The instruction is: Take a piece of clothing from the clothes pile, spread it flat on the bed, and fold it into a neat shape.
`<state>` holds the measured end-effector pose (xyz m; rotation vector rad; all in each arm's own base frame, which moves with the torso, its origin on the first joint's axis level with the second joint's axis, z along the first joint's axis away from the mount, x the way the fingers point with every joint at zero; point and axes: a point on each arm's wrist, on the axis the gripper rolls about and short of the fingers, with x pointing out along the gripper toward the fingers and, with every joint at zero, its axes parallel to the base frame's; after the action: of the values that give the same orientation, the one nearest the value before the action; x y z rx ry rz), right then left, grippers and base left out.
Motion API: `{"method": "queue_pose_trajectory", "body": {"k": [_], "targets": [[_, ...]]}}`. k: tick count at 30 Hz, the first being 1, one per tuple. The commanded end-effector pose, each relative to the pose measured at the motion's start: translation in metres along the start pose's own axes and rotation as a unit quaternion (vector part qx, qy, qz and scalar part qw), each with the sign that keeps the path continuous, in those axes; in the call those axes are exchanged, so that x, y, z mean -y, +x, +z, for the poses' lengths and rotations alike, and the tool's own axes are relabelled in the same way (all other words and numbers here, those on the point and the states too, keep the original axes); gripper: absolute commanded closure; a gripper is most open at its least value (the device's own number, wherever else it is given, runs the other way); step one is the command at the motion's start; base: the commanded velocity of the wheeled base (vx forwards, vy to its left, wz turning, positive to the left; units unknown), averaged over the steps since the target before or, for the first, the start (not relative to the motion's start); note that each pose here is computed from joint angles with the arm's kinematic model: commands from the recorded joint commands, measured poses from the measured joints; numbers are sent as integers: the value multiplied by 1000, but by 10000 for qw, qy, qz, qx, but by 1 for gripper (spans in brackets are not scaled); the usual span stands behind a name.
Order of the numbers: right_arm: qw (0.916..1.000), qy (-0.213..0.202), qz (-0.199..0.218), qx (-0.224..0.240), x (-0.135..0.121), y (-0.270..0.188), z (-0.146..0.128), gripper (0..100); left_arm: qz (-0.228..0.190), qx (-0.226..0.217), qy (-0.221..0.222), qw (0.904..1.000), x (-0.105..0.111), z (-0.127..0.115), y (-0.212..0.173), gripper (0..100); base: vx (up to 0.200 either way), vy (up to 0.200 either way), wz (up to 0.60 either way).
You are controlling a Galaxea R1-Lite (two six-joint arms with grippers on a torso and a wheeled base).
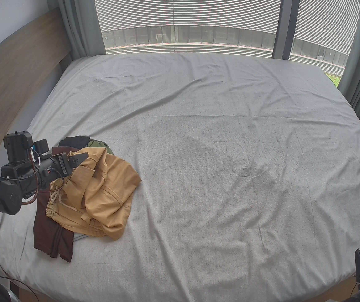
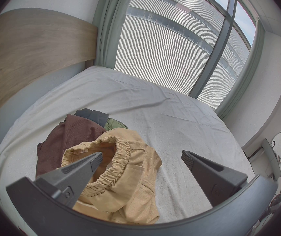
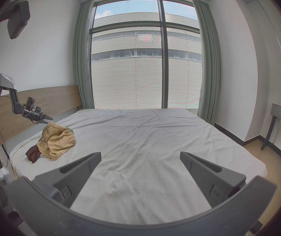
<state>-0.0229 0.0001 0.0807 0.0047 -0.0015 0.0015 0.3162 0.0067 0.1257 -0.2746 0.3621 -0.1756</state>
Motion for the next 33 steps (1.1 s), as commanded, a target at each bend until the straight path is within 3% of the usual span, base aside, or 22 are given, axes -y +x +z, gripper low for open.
{"method": "queue_pose_trajectory", "body": {"k": [1,19,30,31,33], "targets": [[10000,0,0,0,0,0,-5,0,-7,-87,-50,9999,-3,-3,11,0,0,0,0],[10000,15,0,0,0,0,-5,0,-249,-366,-80,9990,-5,-17,38,0,0,0,0],[10000,23,-7,0,0,0,-5,0,-247,-311,-79,9992,-8,-14,47,0,0,0,0],[10000,30,-8,-7,0,0,-5,0,-242,-302,-80,9992,-8,-14,48,100,0,0,0],[10000,38,-7,0,0,0,-5,0,-240,-309,-82,9992,-9,-14,48,100,0,0,0]]}}
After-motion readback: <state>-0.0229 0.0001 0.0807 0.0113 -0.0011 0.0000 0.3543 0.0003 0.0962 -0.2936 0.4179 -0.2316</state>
